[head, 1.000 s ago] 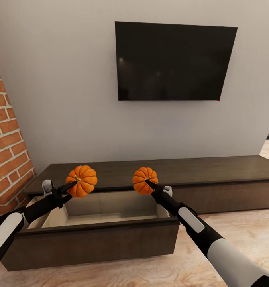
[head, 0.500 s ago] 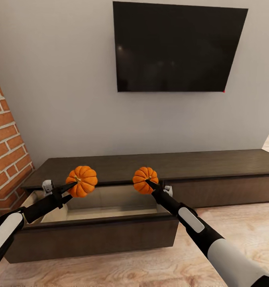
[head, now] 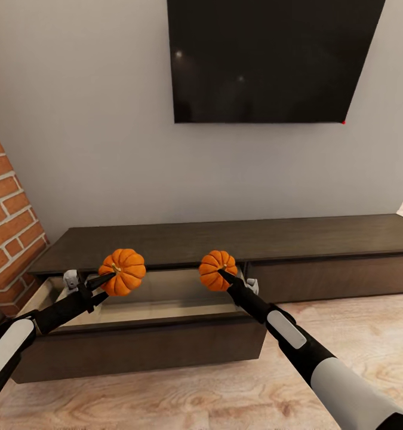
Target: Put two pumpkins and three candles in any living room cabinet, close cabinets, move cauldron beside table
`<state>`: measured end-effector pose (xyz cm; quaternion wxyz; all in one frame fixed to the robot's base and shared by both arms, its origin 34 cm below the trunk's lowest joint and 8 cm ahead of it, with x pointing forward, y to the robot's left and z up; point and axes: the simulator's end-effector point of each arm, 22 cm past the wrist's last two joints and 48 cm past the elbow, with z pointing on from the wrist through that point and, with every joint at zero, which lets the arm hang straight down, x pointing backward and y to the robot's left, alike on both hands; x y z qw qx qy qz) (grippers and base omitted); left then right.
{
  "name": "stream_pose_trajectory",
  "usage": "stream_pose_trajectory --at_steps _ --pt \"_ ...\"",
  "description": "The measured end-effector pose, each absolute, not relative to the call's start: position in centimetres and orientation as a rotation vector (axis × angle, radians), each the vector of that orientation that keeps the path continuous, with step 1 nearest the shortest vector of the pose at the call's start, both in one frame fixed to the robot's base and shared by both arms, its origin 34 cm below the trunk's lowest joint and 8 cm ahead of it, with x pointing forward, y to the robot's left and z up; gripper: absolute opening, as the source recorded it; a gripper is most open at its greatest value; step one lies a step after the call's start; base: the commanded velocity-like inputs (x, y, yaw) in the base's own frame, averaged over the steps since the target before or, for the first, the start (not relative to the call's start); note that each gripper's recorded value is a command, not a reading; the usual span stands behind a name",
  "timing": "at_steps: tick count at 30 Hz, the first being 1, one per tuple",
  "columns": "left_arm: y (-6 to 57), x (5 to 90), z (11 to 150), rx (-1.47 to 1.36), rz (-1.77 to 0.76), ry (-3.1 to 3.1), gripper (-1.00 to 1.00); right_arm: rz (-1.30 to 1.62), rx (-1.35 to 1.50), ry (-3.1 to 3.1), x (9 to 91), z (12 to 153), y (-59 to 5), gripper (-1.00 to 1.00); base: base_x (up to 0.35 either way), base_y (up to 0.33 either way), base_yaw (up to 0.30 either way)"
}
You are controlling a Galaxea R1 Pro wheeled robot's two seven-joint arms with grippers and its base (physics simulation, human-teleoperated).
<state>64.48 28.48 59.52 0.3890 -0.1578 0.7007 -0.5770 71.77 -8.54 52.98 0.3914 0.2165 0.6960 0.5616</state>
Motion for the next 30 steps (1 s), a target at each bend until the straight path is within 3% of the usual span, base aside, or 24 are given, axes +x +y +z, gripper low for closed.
stream_pose_trajectory --at_steps 9,30 --pt "28.43 64.47 59.69 -0.4 -1.472 1.778 -1.0 1.426 0.55 1.77 71.75 52.94 -8.52 -1.0 0.001 0.001 0.0" --pt "28.36 64.44 59.71 -0.397 -1.472 1.78 -1.0 1.409 0.553 1.761 71.94 52.96 -8.81 -1.0 0.126 0.044 0.0"
